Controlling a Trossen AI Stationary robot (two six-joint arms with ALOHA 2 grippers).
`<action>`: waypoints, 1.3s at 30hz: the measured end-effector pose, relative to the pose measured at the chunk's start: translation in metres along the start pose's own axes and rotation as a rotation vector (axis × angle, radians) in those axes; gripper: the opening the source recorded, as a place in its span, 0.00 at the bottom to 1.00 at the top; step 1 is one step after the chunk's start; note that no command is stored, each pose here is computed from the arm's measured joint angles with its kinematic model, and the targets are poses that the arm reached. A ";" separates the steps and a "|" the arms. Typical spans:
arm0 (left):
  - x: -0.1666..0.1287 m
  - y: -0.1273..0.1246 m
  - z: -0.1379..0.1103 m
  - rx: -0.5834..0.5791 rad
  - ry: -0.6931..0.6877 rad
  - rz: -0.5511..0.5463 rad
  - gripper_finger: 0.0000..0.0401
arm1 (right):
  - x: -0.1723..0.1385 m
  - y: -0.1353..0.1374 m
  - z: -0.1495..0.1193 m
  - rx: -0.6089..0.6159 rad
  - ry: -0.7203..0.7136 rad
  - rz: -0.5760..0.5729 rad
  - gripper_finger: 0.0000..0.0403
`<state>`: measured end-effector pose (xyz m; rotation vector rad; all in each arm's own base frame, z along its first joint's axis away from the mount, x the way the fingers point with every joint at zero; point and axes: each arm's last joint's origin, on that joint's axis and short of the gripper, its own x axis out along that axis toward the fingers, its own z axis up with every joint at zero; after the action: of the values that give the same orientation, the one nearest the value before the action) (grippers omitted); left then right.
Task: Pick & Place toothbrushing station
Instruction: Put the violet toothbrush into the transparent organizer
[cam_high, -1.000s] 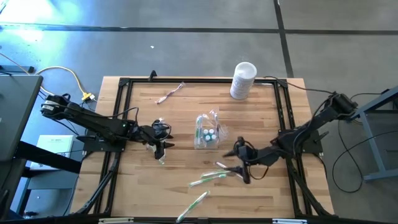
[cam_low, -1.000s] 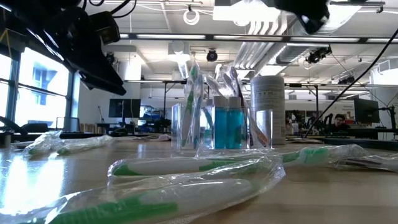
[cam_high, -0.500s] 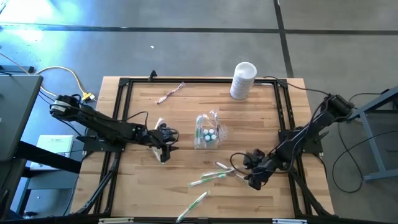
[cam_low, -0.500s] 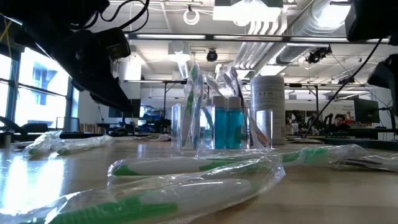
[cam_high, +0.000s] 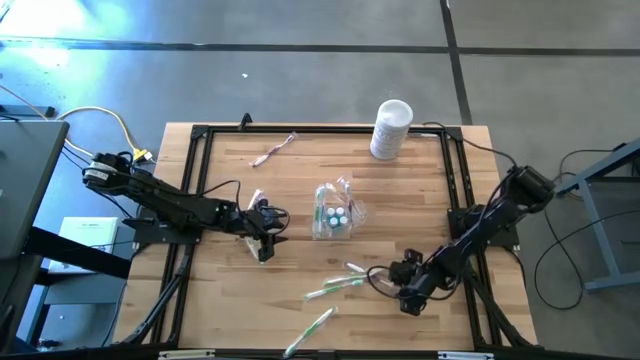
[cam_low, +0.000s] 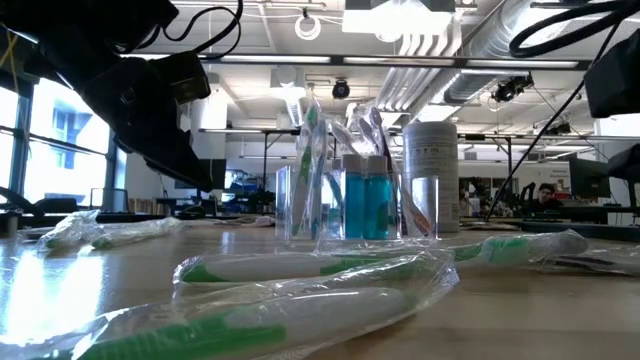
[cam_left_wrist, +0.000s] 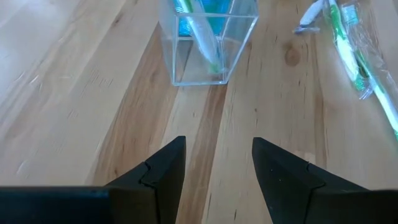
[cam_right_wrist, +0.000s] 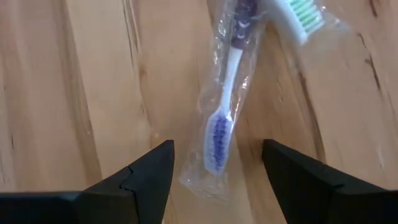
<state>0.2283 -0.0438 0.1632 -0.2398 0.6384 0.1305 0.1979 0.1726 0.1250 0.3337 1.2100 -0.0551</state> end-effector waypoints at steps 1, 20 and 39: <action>0.000 0.000 0.000 0.000 0.000 0.000 0.45 | 0.002 0.000 0.000 -0.008 0.002 -0.005 0.59; 0.000 0.000 0.000 0.000 -0.001 0.000 0.45 | -0.005 0.002 0.007 -0.059 0.093 -0.101 0.04; 0.000 0.000 0.001 -0.002 -0.009 -0.004 0.45 | -0.133 0.032 0.043 0.009 0.417 -0.460 0.03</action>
<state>0.2289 -0.0439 0.1639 -0.2424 0.6289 0.1286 0.1965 0.1733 0.2681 0.0669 1.6833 -0.4056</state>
